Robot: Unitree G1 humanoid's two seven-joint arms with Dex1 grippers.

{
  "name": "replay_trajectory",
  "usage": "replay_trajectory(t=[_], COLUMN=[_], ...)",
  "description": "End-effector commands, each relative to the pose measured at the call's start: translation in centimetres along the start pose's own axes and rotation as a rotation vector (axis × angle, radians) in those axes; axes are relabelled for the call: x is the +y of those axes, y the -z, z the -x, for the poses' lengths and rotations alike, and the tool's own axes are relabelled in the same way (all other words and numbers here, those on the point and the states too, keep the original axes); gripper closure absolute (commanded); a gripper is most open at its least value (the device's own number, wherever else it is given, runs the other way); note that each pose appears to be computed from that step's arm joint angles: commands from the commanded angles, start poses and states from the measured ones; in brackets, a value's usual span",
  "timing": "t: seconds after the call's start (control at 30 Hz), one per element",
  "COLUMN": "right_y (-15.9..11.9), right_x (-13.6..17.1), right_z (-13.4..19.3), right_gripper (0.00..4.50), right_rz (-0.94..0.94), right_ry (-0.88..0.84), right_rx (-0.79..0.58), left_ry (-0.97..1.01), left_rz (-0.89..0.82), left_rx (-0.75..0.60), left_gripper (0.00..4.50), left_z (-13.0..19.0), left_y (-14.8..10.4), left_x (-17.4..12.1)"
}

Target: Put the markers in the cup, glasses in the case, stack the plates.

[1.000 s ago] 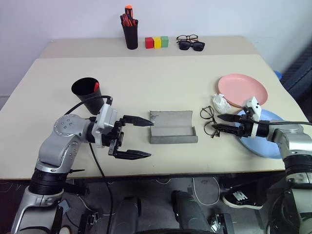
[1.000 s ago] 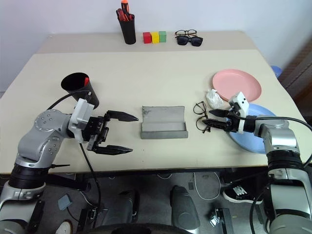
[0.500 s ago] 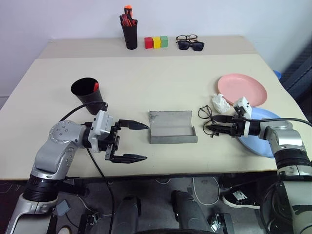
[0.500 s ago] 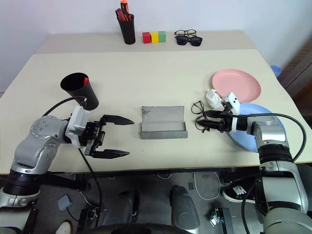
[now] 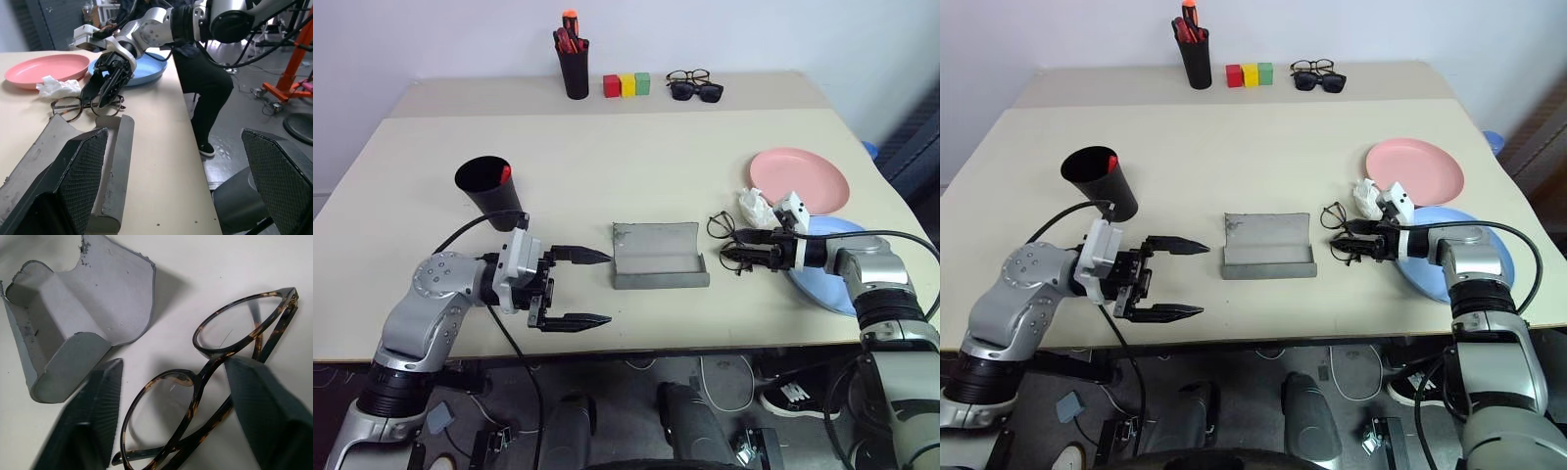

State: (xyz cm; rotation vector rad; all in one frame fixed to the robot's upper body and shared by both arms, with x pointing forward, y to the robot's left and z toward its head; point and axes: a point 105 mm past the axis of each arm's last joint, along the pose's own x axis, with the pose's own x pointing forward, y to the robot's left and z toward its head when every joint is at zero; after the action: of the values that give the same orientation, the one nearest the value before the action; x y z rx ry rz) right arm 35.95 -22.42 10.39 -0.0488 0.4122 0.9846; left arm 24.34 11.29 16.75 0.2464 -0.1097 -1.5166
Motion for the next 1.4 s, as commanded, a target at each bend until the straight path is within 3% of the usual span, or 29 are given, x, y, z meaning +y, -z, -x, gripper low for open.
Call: replay_trajectory(t=[0.03, 0.13, 0.17, 0.5, 0.83, 1.07, 1.23, 1.4], right_y=[-0.9, -0.9, -0.9, -1.6, -9.7, -12.0, -11.3, -8.6], right_x=[0.0, -0.1, -0.1, -1.1, -1.1, 3.4, 6.4, 11.0], right_z=[-0.3, -0.6, -0.6, -0.1, 0.0, -2.6, -4.2, -5.1], right_gripper=[2.91, 4.43, 4.48, 4.48, 4.48, 4.48, 4.48, 4.48], right_rz=[0.031, 0.032, 0.033, 0.065, 0.343, 0.400, 0.375, 0.293], right_ry=[-0.009, -0.012, -0.013, 0.047, 0.169, -0.013, -0.134, -0.340], right_rx=[-0.011, -0.008, -0.007, -0.032, -0.318, -0.430, -0.436, -0.335], left_ry=[-0.006, -0.019, -0.023, -0.051, -0.076, -0.078, -0.084, -0.101], left_rz=[-0.037, -0.034, -0.033, -0.029, -0.011, -0.007, 0.002, 0.017], left_rx=[-0.013, -0.010, -0.009, -0.015, -0.040, -0.046, -0.048, -0.038], left_gripper=[0.00, 0.00, 0.00, 0.00, 0.00, 0.00, 0.00, 0.00], left_z=[0.0, 0.1, 0.1, -0.1, -0.5, -0.6, -0.7, -0.3], left_y=[-0.9, -0.8, -0.7, -0.6, -0.5, -0.4, -0.4, -0.2], left_x=[-0.2, -0.3, -0.4, -0.5, 0.0, 0.1, 0.0, -0.2])
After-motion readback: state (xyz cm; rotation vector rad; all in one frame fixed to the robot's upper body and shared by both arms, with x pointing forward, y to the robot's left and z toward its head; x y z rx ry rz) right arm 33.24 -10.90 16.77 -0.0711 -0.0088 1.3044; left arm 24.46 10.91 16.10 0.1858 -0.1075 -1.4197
